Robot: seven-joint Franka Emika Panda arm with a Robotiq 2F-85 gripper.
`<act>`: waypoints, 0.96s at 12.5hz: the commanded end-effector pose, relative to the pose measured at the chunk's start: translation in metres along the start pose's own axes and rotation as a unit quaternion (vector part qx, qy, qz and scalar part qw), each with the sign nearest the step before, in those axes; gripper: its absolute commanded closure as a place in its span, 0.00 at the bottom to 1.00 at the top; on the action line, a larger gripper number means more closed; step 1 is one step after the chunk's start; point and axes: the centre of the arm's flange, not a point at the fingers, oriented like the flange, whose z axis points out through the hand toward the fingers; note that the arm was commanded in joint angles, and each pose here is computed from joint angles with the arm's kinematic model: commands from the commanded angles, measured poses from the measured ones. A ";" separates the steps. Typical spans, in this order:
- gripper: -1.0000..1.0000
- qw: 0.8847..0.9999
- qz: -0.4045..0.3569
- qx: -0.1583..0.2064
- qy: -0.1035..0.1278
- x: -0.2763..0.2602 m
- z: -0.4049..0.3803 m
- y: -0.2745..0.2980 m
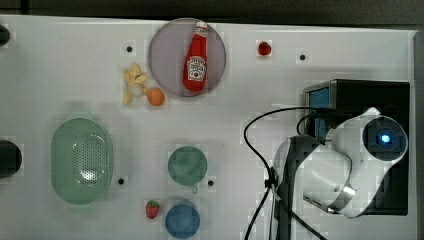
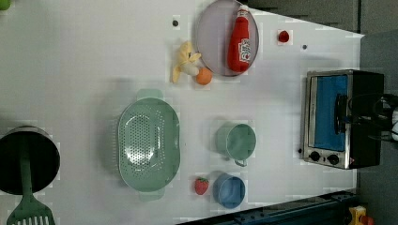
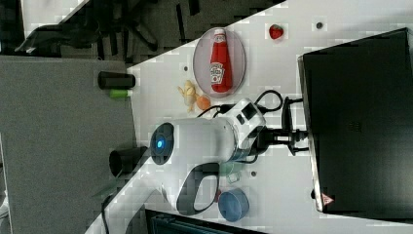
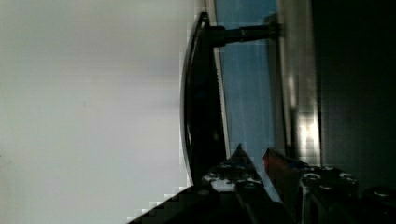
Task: Flap open oven.
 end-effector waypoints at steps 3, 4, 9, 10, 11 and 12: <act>0.82 0.999 -0.042 -0.003 0.008 0.011 -0.006 -0.020; 0.82 0.998 -0.056 -0.007 0.003 0.013 -0.004 -0.030; 0.82 0.996 -0.063 -0.057 -0.019 0.017 0.012 -0.096; 0.82 0.995 -0.060 -0.073 -0.021 0.017 0.014 -0.111; 0.82 0.994 -0.059 -0.091 -0.021 0.017 0.017 -0.124; 0.82 0.992 -0.054 -0.108 -0.021 0.017 0.021 -0.136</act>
